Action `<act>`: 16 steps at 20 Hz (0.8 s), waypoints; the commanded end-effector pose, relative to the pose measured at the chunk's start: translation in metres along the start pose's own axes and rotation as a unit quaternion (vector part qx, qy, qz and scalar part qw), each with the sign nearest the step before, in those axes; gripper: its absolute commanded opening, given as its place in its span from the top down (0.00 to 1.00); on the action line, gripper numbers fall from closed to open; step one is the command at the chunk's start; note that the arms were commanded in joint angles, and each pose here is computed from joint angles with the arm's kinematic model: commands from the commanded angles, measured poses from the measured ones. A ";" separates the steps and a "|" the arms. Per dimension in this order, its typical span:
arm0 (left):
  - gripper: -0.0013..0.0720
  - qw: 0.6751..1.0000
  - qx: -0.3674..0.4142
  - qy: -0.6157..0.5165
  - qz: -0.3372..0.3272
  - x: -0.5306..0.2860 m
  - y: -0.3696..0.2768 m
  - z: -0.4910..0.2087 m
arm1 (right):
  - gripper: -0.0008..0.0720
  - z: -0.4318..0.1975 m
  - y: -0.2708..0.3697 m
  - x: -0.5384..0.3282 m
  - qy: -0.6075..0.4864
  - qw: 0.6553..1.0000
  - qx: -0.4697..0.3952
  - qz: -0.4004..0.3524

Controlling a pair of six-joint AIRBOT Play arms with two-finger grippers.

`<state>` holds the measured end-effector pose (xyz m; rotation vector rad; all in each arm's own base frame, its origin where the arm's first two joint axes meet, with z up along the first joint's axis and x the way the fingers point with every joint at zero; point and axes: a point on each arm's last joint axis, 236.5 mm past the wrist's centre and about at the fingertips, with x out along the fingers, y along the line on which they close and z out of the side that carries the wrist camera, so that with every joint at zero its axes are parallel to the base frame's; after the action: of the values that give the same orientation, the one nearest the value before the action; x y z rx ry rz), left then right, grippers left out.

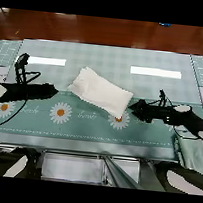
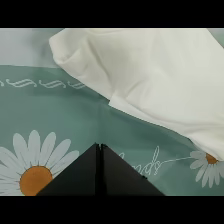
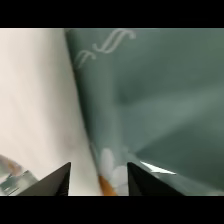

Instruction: Fold the shirts.

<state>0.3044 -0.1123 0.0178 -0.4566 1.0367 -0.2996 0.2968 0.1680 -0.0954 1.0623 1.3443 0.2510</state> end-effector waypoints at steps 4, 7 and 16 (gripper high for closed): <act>0.95 1.000 -0.005 0.001 -0.002 0.006 0.000 0.000 | 0.43 0.000 0.034 0.035 0.033 0.998 -0.029 0.037; 0.95 1.000 -0.007 0.000 -0.003 0.006 -0.001 0.001 | 0.71 -0.004 0.061 0.057 0.060 0.995 -0.073 0.028; 0.95 1.000 -0.006 -0.006 -0.002 0.006 0.000 0.003 | 0.96 0.035 0.219 -0.021 0.023 0.953 -0.303 0.003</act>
<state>0.3093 -0.1144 0.0145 -0.4708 1.0308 -0.2950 0.3929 0.2640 0.0244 0.6936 1.2314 0.6620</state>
